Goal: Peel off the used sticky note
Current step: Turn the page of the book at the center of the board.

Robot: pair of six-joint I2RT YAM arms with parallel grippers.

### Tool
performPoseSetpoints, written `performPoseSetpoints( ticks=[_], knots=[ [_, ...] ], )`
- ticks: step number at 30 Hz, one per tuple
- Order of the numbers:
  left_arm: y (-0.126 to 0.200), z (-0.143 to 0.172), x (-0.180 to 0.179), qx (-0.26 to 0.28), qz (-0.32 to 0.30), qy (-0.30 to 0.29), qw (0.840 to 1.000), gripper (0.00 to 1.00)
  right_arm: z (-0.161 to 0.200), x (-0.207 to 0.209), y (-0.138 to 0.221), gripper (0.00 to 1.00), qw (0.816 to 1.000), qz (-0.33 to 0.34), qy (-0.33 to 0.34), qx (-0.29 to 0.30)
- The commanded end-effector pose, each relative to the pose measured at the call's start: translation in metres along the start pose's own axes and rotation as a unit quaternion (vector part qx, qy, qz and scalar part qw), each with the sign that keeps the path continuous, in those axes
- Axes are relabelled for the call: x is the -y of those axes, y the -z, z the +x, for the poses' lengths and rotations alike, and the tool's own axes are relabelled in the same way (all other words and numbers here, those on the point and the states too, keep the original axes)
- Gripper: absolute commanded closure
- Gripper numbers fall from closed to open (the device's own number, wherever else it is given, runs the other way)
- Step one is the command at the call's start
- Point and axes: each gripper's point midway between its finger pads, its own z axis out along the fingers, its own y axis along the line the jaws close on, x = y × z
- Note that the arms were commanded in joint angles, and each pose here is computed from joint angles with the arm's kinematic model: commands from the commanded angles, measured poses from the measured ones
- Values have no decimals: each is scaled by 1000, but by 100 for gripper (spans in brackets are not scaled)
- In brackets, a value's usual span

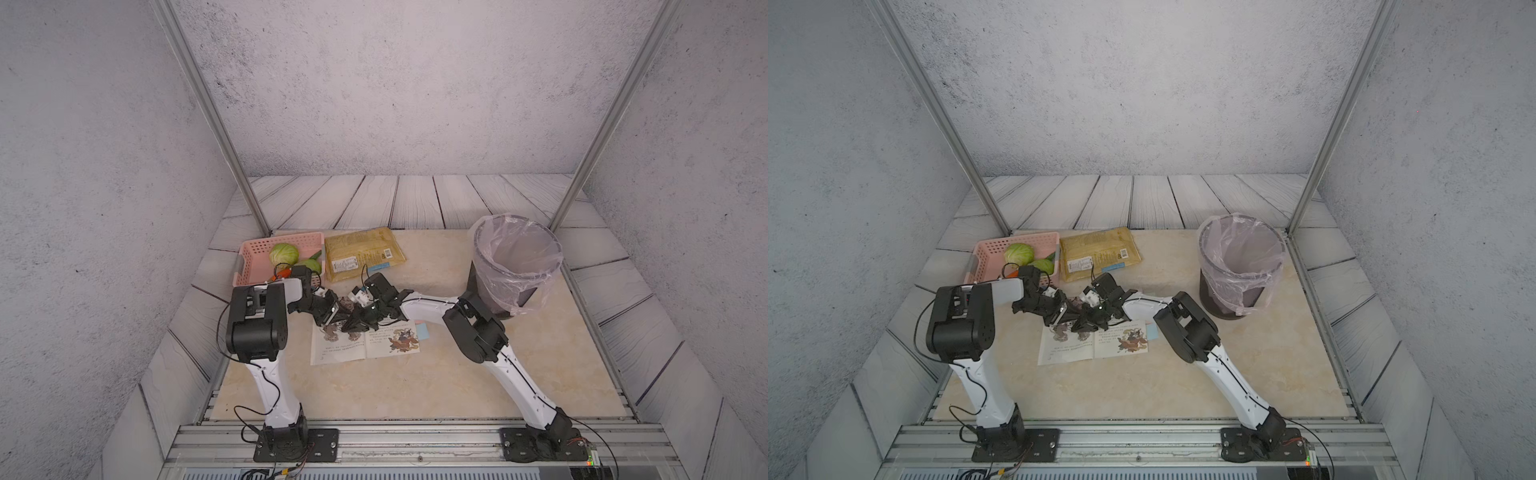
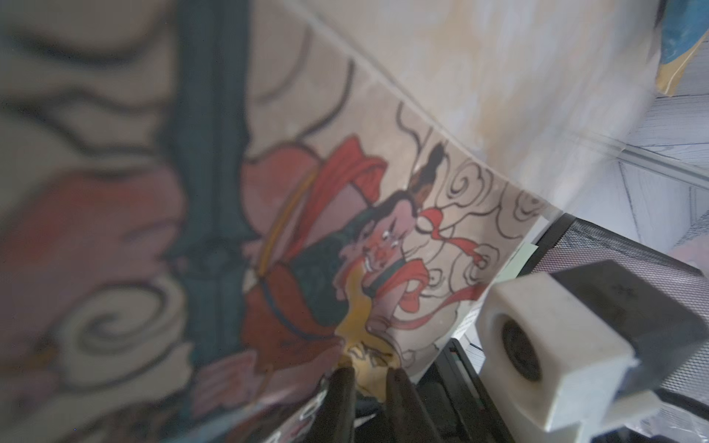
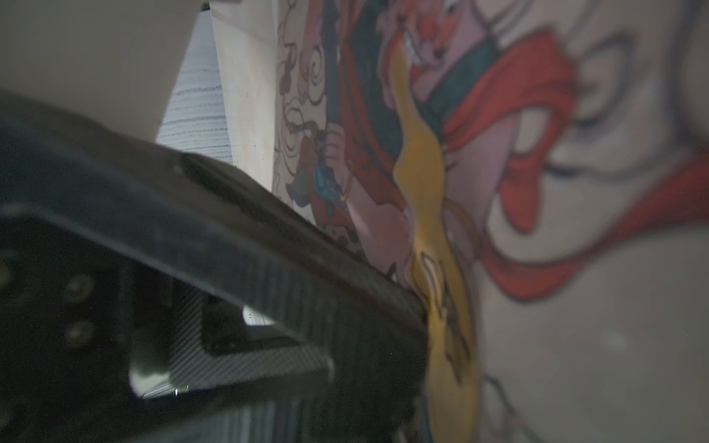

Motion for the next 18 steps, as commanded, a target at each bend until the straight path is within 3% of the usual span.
performPoseSetpoints(
  ticks=[1,5,7,14,18],
  knots=[
    [-4,-4,-26,8,-53,6,999,79,2,5,8,100,999,29,-3,14],
    [-2,-4,-43,17,-96,-7,995,81,2,-12,33,99,998,45,27,33],
    [1,-5,-46,20,-109,-15,994,82,5,-21,56,92,997,56,38,43],
    [10,-6,-43,32,-120,-38,991,82,7,4,181,76,981,160,23,110],
    [14,-5,-35,40,-111,-46,992,82,3,29,226,54,969,214,6,123]
  ],
)
